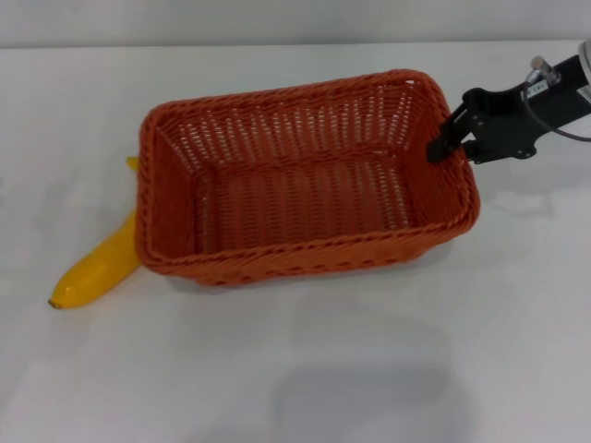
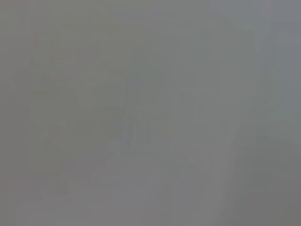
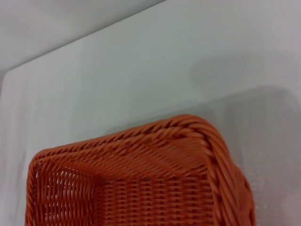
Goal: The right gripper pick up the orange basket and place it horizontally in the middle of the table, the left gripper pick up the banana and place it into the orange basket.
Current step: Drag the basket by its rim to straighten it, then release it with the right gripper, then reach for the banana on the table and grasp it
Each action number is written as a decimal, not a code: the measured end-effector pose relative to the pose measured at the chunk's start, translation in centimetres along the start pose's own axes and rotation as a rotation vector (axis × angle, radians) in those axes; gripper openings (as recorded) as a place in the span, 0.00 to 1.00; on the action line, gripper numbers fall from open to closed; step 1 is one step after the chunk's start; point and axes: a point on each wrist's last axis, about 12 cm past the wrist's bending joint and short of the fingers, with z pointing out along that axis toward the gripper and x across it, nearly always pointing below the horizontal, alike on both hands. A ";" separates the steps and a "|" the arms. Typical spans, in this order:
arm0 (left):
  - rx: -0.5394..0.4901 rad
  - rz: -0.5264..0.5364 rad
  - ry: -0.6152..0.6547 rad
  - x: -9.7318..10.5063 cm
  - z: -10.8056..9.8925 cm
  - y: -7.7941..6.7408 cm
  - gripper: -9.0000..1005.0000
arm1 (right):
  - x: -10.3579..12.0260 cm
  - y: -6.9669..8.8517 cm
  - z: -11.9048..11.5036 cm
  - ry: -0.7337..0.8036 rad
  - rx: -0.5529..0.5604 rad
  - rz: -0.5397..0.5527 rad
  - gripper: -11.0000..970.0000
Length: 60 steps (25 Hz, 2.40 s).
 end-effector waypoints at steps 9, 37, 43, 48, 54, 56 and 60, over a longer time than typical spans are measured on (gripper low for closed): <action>-0.008 0.020 0.005 0.0 -0.2 0.2 0.81 | 0.3 -0.8 -0.7 -0.032 0.048 -0.005 0.23; -0.018 0.025 0.012 0.2 -0.5 0.1 0.80 | 3.0 -2.2 -1.0 -0.020 -0.056 -0.016 0.41; -0.023 0.019 0.015 0.2 -0.7 0.2 0.80 | 3.1 -3.0 -1.9 -0.046 -0.039 -0.016 0.64; -0.019 -0.002 0.028 -0.3 -1.0 0.7 0.80 | 3.5 -4.5 -4.8 -0.158 0.009 -0.046 0.85; 0.046 -0.067 0.084 -1.6 -1.1 0.9 0.79 | 4.1 -6.9 -8.1 -0.369 -0.055 -0.189 0.89; 0.086 -0.116 0.113 -2.3 -1.1 0.8 0.79 | 4.4 -7.7 -9.5 -0.472 -0.073 -0.306 0.89; 0.157 -0.244 0.217 -3.6 -0.1 0.7 0.79 | 5.8 -9.5 -11.5 -0.652 -0.034 -0.547 0.89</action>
